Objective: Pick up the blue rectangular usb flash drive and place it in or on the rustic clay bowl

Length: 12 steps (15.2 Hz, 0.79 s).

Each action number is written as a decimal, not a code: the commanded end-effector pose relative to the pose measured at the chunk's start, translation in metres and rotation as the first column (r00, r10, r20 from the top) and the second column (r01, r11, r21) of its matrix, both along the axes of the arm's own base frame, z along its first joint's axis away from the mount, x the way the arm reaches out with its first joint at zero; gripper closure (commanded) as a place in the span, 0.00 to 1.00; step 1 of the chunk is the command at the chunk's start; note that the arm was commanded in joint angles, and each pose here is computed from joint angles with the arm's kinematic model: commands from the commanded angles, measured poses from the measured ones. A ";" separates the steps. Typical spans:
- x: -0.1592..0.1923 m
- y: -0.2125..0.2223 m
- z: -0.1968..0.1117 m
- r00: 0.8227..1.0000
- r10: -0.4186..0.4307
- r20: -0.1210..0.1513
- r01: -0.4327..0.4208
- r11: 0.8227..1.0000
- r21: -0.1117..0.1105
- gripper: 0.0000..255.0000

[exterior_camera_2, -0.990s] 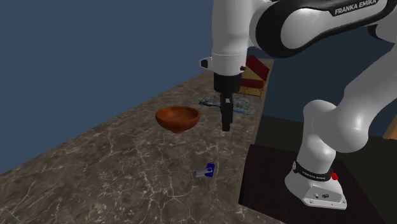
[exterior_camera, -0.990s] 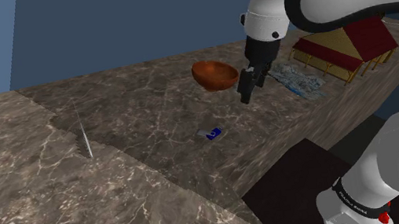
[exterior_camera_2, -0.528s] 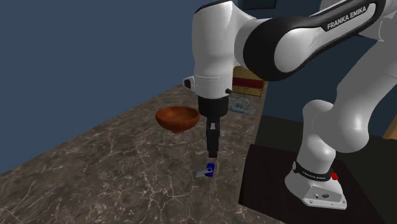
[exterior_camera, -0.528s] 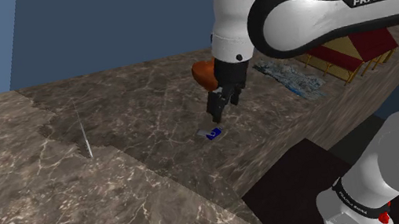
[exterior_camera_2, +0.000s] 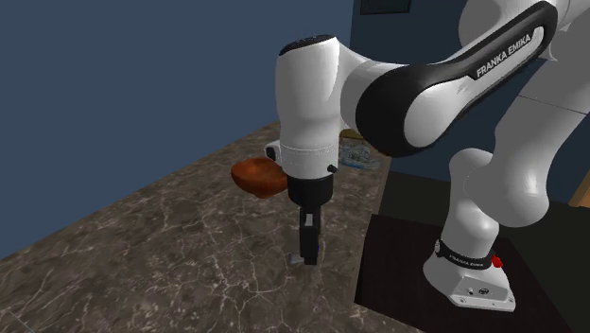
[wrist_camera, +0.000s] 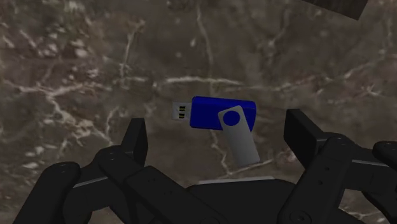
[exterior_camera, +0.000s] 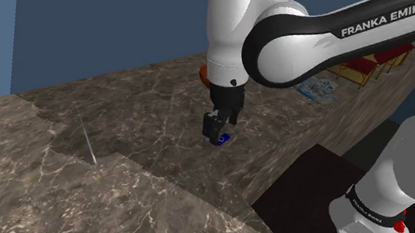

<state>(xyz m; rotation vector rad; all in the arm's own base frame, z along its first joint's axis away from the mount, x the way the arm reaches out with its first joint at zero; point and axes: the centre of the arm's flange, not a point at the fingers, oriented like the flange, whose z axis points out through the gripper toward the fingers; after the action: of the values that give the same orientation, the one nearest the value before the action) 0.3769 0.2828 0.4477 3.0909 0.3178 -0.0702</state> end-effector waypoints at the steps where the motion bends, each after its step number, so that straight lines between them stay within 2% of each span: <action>1: 0.000 0.000 -0.011 1.000 0.000 0.000 0.000 1.000 0.000 0.00; 9: 0.000 0.000 -0.014 1.000 0.000 0.000 0.000 1.000 0.000 0.00; 10: 0.000 0.000 -0.014 1.000 0.000 0.000 0.000 1.000 0.000 1.00; 12: -0.001 0.000 -0.014 1.000 0.000 0.000 0.000 1.000 0.000 1.00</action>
<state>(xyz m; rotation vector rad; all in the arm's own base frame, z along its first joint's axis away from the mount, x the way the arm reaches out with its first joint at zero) 0.3751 0.2853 0.4365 3.0978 0.3217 -0.0606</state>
